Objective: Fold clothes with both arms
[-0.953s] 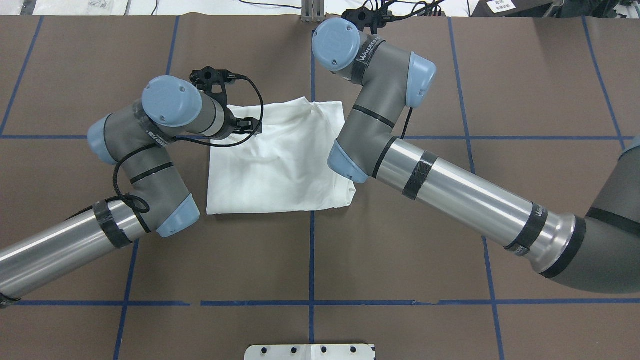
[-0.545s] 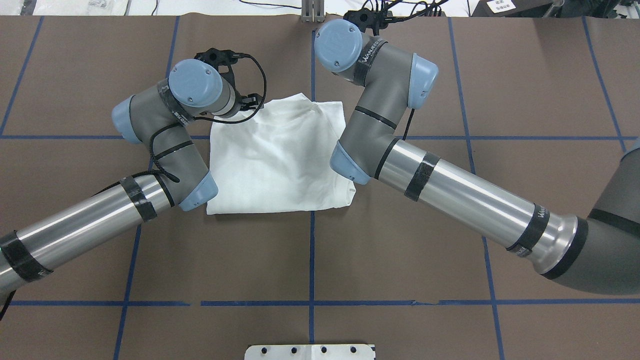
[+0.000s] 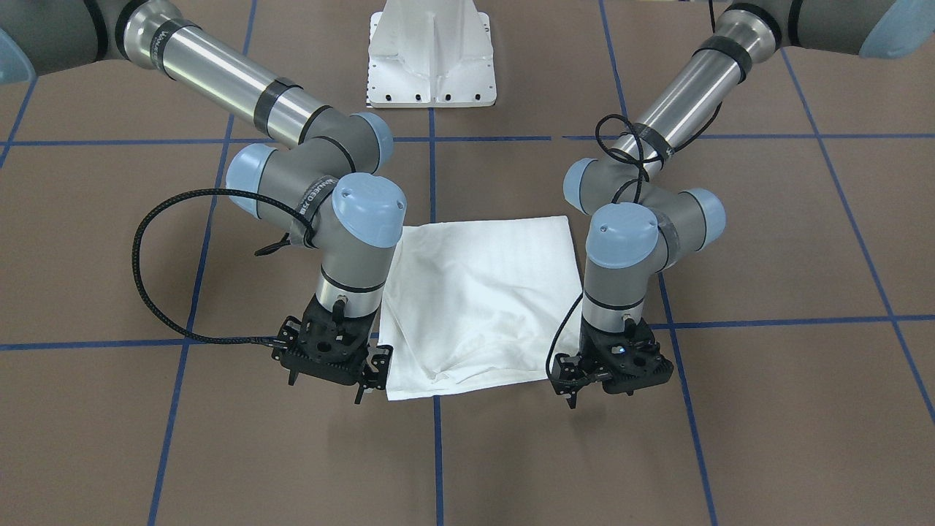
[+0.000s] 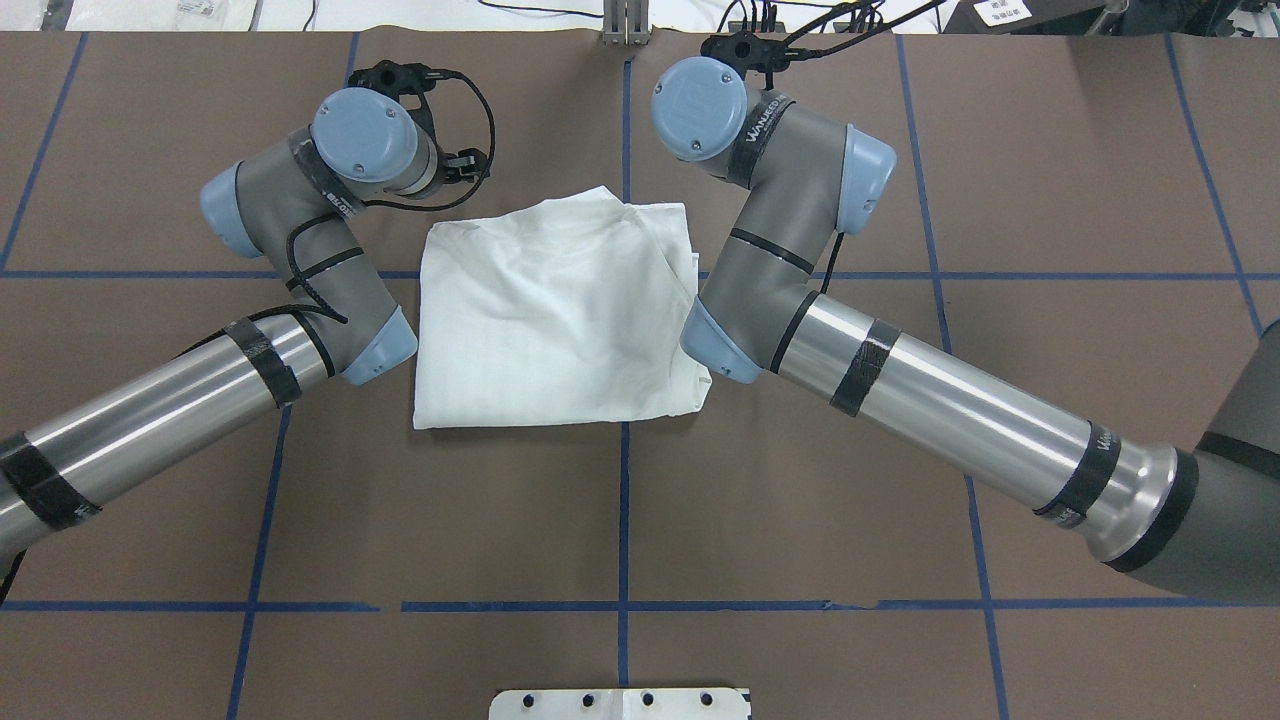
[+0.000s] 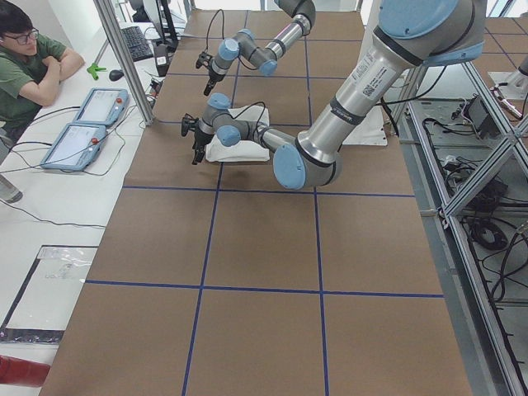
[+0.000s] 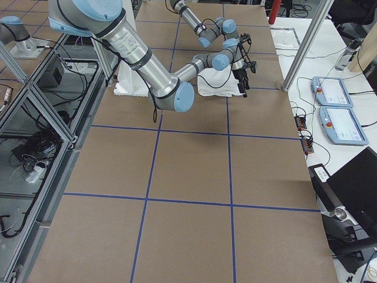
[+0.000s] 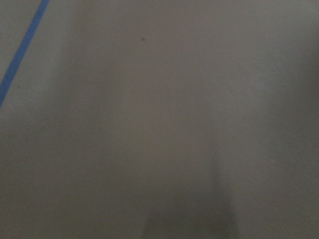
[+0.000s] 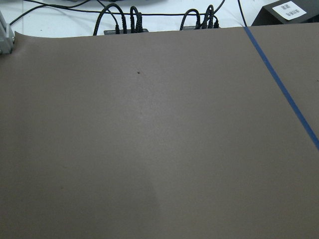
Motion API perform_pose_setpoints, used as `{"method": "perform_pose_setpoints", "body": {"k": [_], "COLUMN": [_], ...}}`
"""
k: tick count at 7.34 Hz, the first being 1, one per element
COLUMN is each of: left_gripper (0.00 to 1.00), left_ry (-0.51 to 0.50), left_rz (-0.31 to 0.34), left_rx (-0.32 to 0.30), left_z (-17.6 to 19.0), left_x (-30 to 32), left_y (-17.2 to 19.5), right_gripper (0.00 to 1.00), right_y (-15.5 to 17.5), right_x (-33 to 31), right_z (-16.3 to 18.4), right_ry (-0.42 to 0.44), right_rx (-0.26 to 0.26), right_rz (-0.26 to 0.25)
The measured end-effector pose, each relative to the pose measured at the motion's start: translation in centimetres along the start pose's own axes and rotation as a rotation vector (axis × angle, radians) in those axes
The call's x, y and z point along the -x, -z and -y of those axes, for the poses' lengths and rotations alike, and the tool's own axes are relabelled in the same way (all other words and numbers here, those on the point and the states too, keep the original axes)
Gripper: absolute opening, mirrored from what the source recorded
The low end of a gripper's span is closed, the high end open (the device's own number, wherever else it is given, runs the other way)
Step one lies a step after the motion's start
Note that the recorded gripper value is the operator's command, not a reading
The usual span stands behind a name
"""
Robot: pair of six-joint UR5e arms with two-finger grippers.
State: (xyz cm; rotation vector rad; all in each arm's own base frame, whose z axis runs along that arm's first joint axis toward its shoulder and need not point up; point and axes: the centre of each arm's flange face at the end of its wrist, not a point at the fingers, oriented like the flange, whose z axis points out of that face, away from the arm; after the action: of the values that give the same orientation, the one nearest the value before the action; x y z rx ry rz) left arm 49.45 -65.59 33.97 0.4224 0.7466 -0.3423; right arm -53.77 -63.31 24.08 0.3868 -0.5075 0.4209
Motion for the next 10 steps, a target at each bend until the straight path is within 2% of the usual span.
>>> {"method": "perform_pose_setpoints", "body": {"k": [1,3,5,7,8,9,10], "left_gripper": [1.00,1.00,1.00,1.00,1.00,1.00,1.00], "left_ry": [-0.025,-0.121,-0.261,-0.420,-0.502,-0.572,-0.594], "left_rz": [-0.028,-0.075,-0.087,-0.090,-0.086,-0.084,-0.082], "left_rx": [0.010,0.042,0.079,0.124,0.147,0.177,0.211], "left_z": [0.6,1.6,2.7,4.3,5.3,6.0,5.6], "left_x": [0.1,3.0,8.0,17.4,24.2,31.9,39.3], "left_y": [1.5,6.4,14.0,21.2,23.4,25.0,26.1], "right_gripper": [1.00,1.00,1.00,1.00,1.00,1.00,1.00], "right_y": [0.7,2.0,3.9,7.2,8.1,7.9,7.0], "right_x": [0.0,-2.3,-10.1,-20.4,-26.5,-33.5,-40.4], "right_z": [-0.2,0.9,3.6,7.1,8.7,9.9,10.3], "right_ry": [0.012,0.079,0.151,0.265,0.331,0.390,0.446], "right_rx": [0.032,0.129,0.225,0.296,0.334,0.367,0.390], "right_rz": [0.025,0.096,0.165,0.184,0.199,0.221,0.229]}}
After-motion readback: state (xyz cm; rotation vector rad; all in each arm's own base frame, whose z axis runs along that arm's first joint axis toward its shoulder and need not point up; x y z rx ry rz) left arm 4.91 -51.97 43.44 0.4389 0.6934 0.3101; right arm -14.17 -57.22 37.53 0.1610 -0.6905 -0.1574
